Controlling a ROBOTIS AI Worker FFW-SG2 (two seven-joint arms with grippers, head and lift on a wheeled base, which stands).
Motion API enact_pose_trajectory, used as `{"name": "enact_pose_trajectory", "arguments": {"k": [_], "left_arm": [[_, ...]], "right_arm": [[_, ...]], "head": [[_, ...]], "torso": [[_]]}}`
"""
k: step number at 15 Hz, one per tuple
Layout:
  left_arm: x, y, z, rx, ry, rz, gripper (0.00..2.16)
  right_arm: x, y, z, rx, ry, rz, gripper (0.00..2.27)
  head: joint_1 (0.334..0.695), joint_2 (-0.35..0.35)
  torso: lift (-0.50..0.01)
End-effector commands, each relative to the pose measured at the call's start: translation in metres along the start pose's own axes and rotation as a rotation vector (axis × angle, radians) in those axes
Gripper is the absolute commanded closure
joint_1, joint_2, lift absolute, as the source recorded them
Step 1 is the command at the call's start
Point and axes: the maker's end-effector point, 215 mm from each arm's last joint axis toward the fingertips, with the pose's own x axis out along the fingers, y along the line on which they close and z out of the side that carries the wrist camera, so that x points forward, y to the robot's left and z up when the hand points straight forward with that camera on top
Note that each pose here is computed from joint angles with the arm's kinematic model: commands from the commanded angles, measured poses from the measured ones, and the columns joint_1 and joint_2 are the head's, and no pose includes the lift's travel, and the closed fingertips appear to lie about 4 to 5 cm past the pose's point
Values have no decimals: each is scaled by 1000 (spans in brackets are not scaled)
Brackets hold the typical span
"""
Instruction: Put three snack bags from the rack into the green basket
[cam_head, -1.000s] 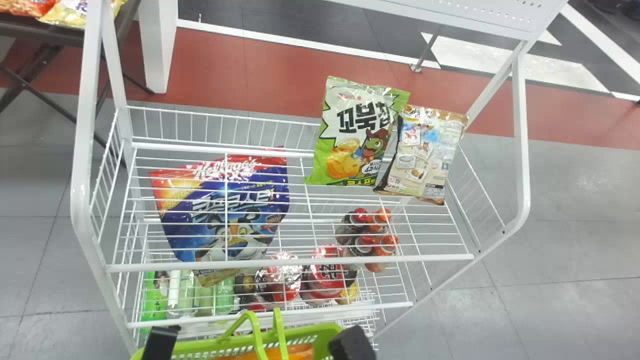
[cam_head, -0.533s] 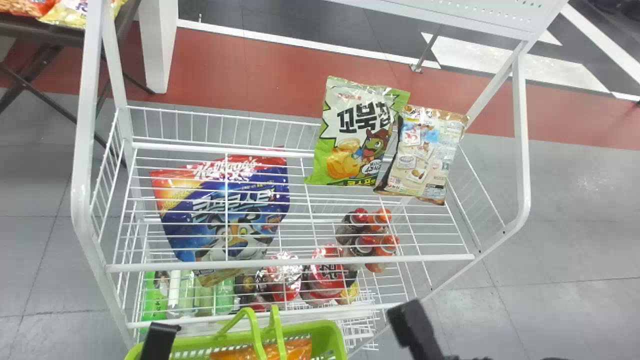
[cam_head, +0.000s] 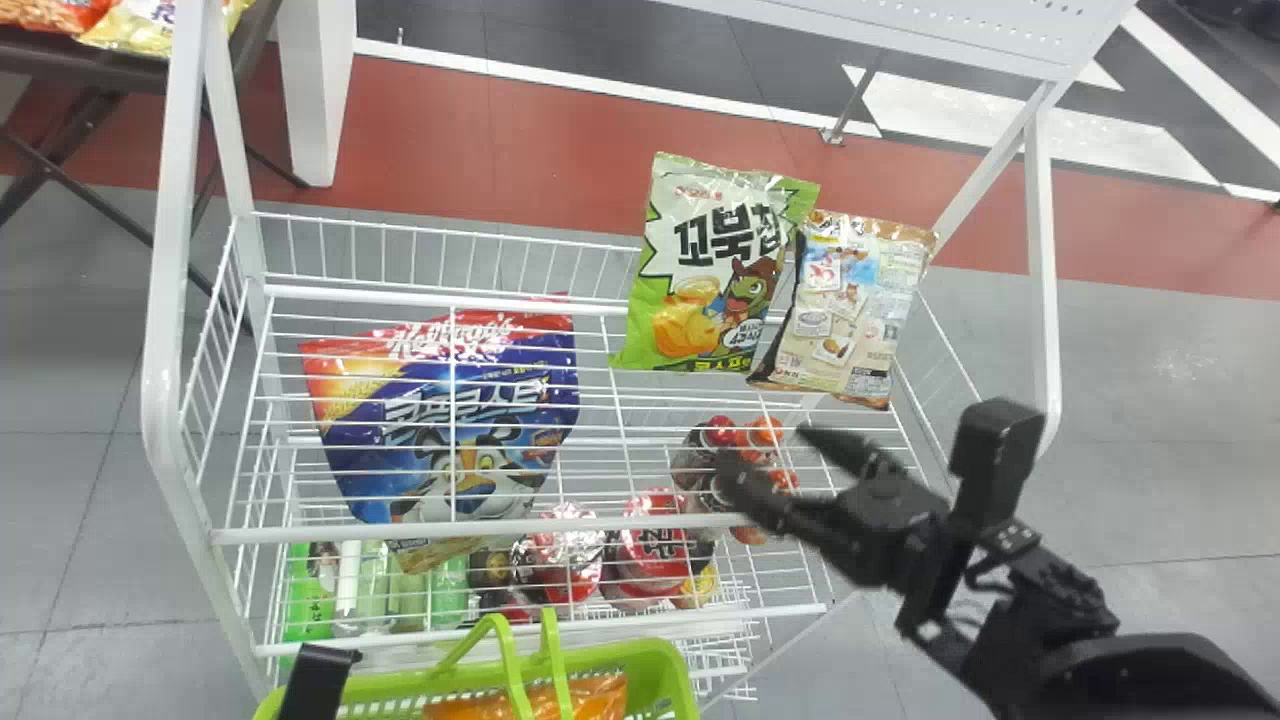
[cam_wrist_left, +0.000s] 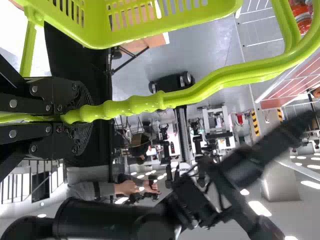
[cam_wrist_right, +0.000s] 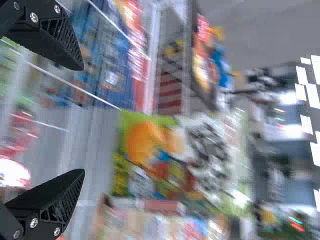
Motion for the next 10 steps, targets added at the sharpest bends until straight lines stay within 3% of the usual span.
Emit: {"name": "enact_pose_trajectory", "arguments": {"k": [1,6,10], "left_arm": [[1,0,0,-3,-1,-2,1278],[11,4,-3,-1,28,-1,1278],[12,3,-4,-8,33,-6,1278]], "right_arm": [[17,-36,29,-27,-126,-95,83],[83,-99,45,-54,-151,-269,80],[101,-130,35,-61,-123,-364,83]], "head": [[695,-350],[695,-350],[695,-350]], "torso": [[0],[0],[0]]}}
